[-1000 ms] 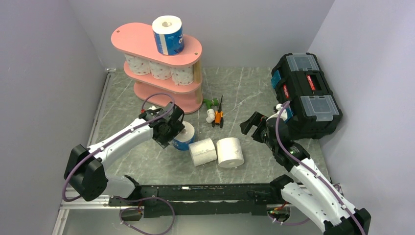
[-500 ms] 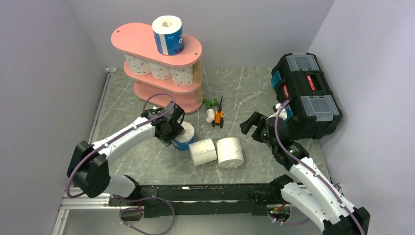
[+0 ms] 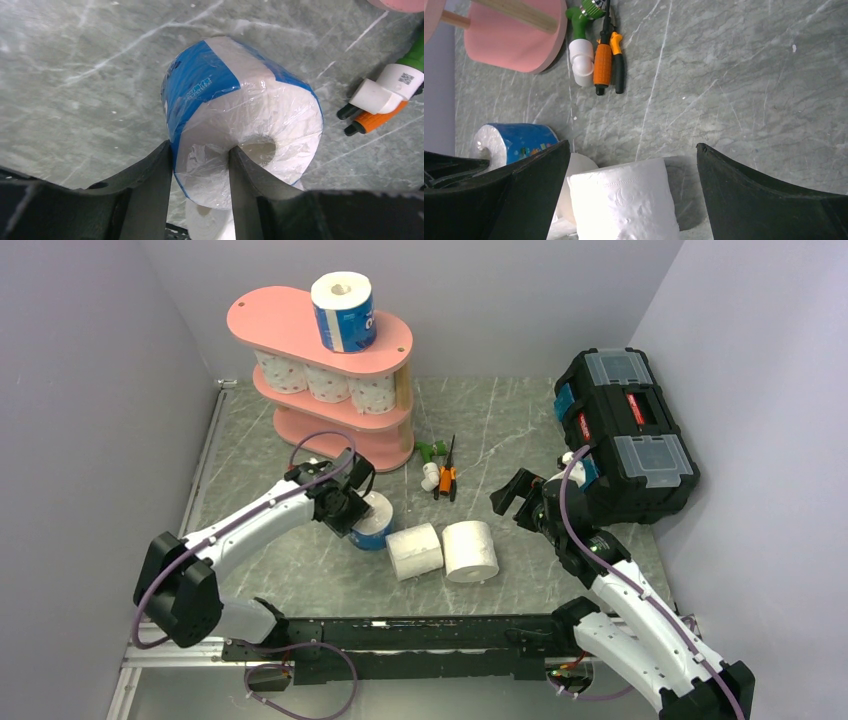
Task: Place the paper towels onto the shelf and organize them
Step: Pick up the paper towel from the center of the board.
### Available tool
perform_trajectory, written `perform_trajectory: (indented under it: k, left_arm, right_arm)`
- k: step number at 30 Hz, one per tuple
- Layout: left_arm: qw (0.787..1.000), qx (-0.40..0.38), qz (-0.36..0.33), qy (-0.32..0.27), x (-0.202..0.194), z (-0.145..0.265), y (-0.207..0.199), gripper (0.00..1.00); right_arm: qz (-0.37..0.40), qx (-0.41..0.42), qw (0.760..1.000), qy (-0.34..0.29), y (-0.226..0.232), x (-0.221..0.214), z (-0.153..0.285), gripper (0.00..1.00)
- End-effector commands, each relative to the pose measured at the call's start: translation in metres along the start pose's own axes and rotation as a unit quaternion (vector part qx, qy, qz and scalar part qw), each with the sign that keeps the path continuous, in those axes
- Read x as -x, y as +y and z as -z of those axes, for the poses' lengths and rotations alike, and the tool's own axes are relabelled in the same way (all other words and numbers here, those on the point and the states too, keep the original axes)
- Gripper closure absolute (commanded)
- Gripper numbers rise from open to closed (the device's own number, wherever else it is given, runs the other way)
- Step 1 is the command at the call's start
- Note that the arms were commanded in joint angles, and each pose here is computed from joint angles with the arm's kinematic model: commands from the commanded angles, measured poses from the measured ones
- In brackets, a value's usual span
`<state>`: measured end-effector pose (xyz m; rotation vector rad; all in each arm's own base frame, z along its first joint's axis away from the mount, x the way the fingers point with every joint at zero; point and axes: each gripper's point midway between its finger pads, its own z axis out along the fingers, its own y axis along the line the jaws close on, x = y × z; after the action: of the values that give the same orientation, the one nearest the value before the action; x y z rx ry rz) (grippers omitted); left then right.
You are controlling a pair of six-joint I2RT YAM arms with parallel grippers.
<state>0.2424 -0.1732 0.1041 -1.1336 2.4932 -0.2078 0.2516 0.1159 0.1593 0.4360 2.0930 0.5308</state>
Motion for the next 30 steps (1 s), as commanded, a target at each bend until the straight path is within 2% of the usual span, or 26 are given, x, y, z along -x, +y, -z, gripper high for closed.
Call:
perform_trajectory:
  k: [1, 9, 12, 16, 24, 30]
  left_arm:
    - [0.999, -0.006, 0.002, -0.043, 0.028, 0.028, 0.010, 0.62]
    - [0.990, -0.054, 0.053, -0.120, 0.095, 0.099, 0.017, 0.60]
    - [0.981, -0.092, 0.076, -0.155, 0.121, 0.129, 0.014, 0.67]
    - [0.967, -0.136, 0.103, -0.191, 0.153, 0.167, 0.007, 0.71]
    - [0.932, -0.215, 0.121, -0.267, 0.210, 0.251, -0.024, 0.68]
    - [0.900, -0.254, 0.140, -0.325, 0.249, 0.295, -0.037, 0.69]
  right_arm:
    - [0.004, 0.011, 1.000, -0.019, 0.008, 0.012, 0.001, 0.00]
    - [0.007, 0.020, 0.999, -0.028, 0.014, 0.020, 0.005, 0.00]
    - [0.005, 0.024, 0.999, -0.027, 0.015, 0.019, 0.005, 0.00]
    - [0.001, 0.027, 0.999, -0.028, 0.016, 0.020, 0.006, 0.00]
    - [0.003, 0.024, 0.999, -0.026, 0.012, 0.017, 0.010, 0.00]
    - [0.002, 0.025, 0.999, -0.026, 0.010, 0.015, 0.012, 0.00]
